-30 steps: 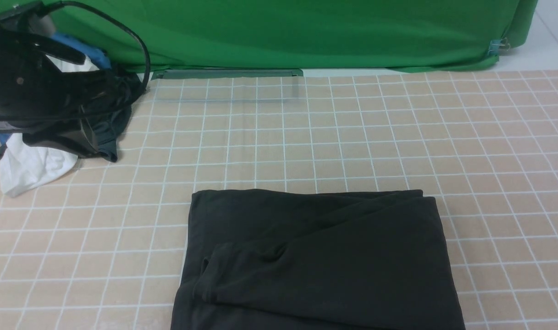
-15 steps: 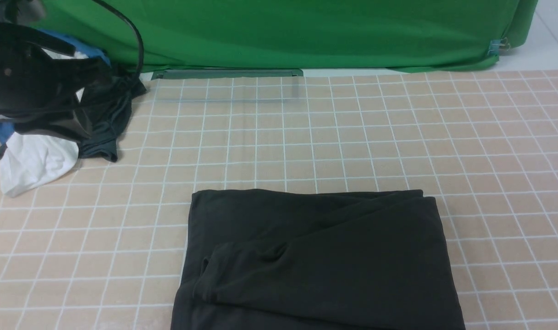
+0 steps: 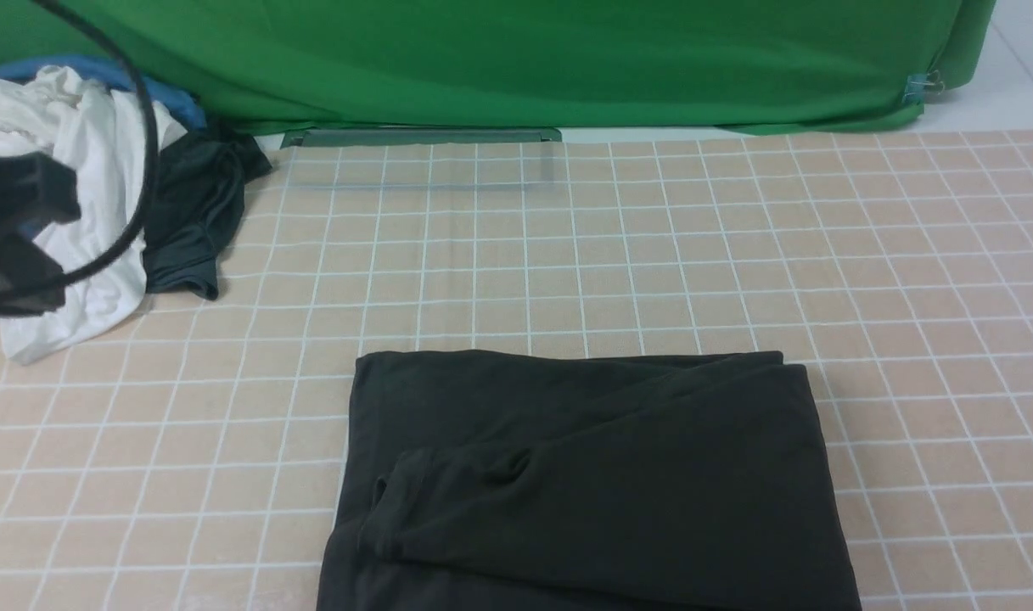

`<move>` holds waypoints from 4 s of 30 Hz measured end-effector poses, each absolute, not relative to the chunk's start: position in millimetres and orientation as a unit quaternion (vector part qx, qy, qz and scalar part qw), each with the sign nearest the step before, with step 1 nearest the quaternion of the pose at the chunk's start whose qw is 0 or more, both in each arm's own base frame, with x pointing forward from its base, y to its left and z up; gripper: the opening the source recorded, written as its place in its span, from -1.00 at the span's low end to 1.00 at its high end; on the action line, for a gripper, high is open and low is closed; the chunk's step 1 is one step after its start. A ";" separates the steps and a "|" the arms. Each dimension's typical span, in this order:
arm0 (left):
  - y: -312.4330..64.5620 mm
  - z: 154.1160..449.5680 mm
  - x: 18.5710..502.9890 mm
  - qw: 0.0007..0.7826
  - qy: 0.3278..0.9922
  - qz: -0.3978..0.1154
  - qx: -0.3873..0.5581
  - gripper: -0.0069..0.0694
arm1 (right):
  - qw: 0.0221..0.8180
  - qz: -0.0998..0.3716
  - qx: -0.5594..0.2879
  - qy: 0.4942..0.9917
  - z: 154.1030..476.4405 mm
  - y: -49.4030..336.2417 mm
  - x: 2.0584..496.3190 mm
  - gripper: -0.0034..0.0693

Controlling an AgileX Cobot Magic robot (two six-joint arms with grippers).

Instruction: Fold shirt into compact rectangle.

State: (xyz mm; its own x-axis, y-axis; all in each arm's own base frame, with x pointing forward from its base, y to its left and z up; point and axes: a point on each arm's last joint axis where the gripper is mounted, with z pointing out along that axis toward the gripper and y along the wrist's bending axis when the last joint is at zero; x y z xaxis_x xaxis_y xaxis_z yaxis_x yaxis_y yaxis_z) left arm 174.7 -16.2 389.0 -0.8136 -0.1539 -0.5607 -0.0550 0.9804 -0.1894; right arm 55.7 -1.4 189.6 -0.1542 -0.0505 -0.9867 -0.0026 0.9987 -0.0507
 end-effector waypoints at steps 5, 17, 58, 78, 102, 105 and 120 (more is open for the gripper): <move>-14.7 375.0 136.0 0.302 0.948 -0.083 -0.054 -0.78 | 0.650 0.005 -0.044 0.758 189.6 2.7 55.7 -0.39; -26.0 351.4 75.1 0.469 0.869 -0.156 0.015 -0.78 | 0.650 0.007 -0.047 0.758 189.6 3.0 55.6 -0.33; -7.2 203.1 58.1 0.684 0.722 -0.100 -0.019 -0.78 | 0.650 0.007 -0.047 0.758 189.6 3.0 55.6 -0.25; -1.6 189.3 55.4 0.641 0.758 -0.086 -0.083 -0.78 | 0.650 0.007 -0.047 0.758 189.6 3.0 55.6 -0.24; -1.6 189.2 55.4 0.640 0.759 -0.086 -0.084 -0.78 | 0.650 0.008 -0.047 0.758 189.6 3.0 55.6 -0.25; -1.6 189.2 55.4 0.640 0.759 -0.086 -0.083 -0.78 | 0.650 0.008 -0.047 0.758 189.6 3.0 55.6 -0.25; -1.6 189.2 55.4 0.641 0.759 -0.085 -0.083 -0.78 | 0.650 0.008 -0.047 0.758 189.6 3.0 55.6 -0.25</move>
State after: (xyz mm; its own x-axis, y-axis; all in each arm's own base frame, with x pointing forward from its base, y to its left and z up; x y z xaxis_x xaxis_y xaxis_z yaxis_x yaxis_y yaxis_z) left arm 55.4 -1.6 189.2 -0.1658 -0.2347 -0.9578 -0.0163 0.9718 -0.2353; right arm 55.6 3.0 189.6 -0.1499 -0.0601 -0.9869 -0.0809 0.9955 -0.0484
